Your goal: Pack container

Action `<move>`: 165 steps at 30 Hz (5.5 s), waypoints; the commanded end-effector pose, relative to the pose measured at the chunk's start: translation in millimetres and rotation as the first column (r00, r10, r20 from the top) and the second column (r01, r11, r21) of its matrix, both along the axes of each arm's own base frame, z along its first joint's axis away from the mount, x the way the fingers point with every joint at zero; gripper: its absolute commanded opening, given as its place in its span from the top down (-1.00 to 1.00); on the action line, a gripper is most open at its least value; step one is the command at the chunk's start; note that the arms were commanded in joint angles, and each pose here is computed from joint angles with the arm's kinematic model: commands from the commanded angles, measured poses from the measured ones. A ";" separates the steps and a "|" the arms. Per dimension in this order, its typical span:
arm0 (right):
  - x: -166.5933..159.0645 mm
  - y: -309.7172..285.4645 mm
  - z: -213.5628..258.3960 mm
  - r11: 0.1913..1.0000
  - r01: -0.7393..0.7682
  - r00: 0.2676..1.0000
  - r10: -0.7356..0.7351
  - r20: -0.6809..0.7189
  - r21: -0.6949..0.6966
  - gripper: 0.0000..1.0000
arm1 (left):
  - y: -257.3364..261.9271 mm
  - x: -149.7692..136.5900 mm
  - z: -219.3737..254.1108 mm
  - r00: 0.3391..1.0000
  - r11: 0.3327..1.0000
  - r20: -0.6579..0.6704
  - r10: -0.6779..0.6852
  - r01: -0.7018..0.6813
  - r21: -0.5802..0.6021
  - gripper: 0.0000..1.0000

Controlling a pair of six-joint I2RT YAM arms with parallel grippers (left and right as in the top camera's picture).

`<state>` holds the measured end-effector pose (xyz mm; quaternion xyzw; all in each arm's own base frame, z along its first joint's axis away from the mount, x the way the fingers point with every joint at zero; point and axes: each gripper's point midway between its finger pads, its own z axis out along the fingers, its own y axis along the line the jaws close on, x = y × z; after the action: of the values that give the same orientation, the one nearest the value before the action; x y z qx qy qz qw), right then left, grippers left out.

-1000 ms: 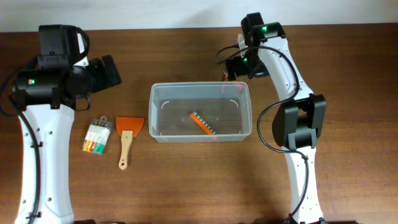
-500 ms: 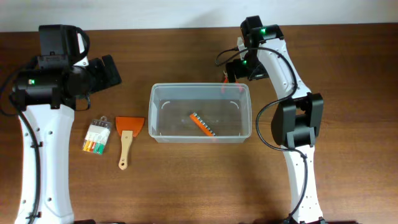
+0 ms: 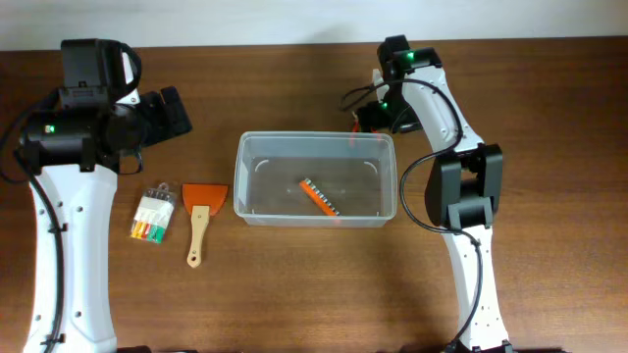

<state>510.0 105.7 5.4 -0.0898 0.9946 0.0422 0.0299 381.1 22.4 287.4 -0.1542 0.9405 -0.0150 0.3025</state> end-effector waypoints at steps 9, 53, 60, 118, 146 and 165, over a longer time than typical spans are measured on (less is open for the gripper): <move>1.3 -56.1 -9.7 0.995 0.099 0.994 -0.100 -0.034 -0.022 -0.48 | 2.1 0.0 1.6 1.000 1.000 0.003 0.000 0.000 0.011 -0.99; 48.7 -78.8 107.1 0.980 0.143 0.957 -0.172 0.231 0.138 -0.97 | 2.1 0.0 1.6 1.000 1.000 0.003 0.000 0.000 0.011 -0.98; 48.7 -78.8 107.1 0.980 0.143 0.957 -0.172 0.231 0.138 -0.97 | 2.6 8.9 8.0 0.999 1.000 0.047 0.000 0.000 0.013 -0.98; 48.7 -78.8 107.1 0.980 0.143 0.957 -0.172 0.231 0.138 -0.97 | 89.4 -26.6 -264.1 0.875 0.929 -0.374 -0.306 0.361 0.085 -1.00; 48.7 -78.8 107.1 0.980 0.143 0.957 -0.172 0.231 0.138 -0.97 | 73.5 -60.1 -243.2 0.741 0.885 -0.542 -0.396 0.465 -0.010 -1.00; 48.7 -78.8 107.1 0.980 0.143 0.957 -0.172 0.231 0.138 -0.97 | 79.9 -39.8 -262.9 0.669 0.778 -0.534 -0.517 0.627 0.032 -0.99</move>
<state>556.2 24.6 103.4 -0.0087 0.9855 0.0842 0.1472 332.6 101.4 24.3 0.1480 0.9881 0.0247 0.0346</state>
